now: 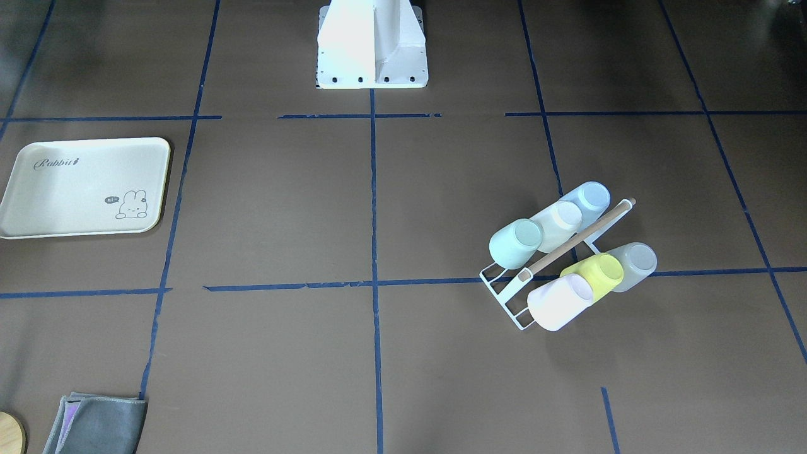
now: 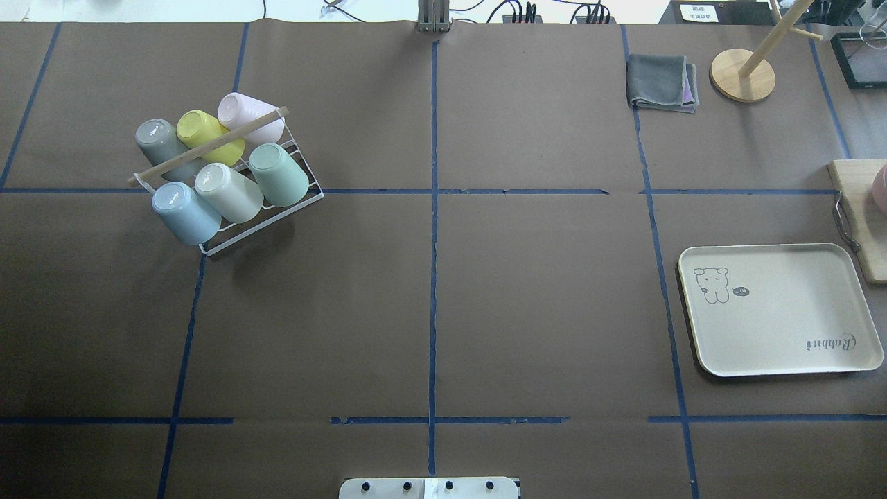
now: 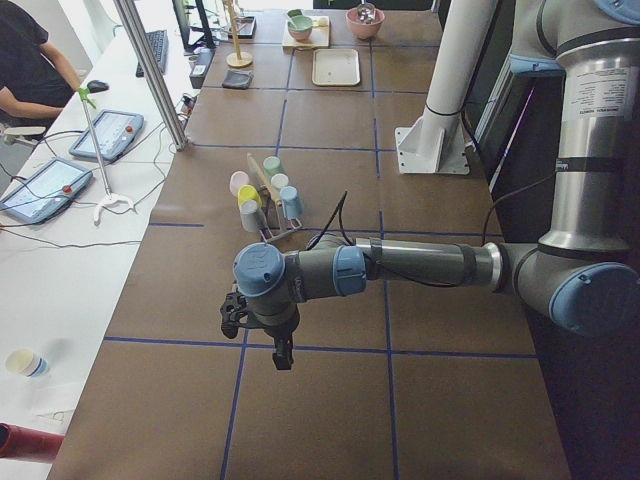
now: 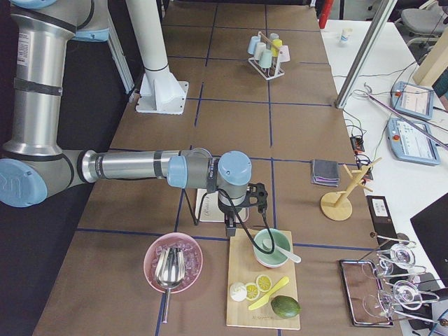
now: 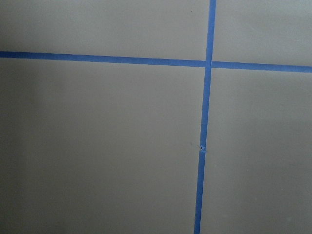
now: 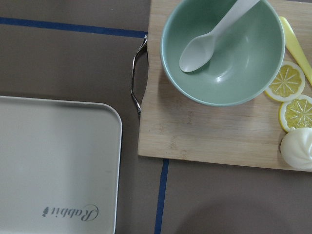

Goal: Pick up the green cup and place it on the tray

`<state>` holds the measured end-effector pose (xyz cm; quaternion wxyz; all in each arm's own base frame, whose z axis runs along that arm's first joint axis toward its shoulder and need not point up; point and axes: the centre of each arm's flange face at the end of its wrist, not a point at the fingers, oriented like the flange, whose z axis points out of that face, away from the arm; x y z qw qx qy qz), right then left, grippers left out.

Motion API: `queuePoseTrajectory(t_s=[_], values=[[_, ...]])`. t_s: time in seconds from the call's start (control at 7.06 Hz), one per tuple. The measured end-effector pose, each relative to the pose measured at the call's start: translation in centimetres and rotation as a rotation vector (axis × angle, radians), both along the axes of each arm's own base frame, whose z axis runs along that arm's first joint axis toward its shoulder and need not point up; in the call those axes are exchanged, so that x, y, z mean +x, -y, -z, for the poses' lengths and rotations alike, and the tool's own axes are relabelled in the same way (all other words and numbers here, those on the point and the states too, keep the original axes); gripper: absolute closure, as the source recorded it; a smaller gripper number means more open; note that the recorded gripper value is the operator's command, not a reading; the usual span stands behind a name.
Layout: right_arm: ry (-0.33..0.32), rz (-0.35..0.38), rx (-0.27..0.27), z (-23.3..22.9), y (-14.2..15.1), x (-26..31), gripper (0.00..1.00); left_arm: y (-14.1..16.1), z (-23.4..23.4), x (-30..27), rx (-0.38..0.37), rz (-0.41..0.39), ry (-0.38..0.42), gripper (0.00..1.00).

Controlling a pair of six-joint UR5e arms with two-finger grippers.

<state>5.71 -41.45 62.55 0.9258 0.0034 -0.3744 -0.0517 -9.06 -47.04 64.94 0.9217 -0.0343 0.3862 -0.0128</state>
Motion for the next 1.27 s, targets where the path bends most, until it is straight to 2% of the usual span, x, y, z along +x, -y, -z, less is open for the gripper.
queuePoseTrajectory(t_s=[0.99, 1.27], values=[[0.005, 0.001, 0.006, 0.2, 1.1, -0.1, 0.00, -0.2, 1.2, 0.2, 0.023, -0.003, 0.003, 0.00], [0.035, 0.005, 0.010, 0.5, 1.3, -0.5, 0.00, -0.2, 1.5, 0.3, 0.031, -0.005, -0.001, 0.00]])
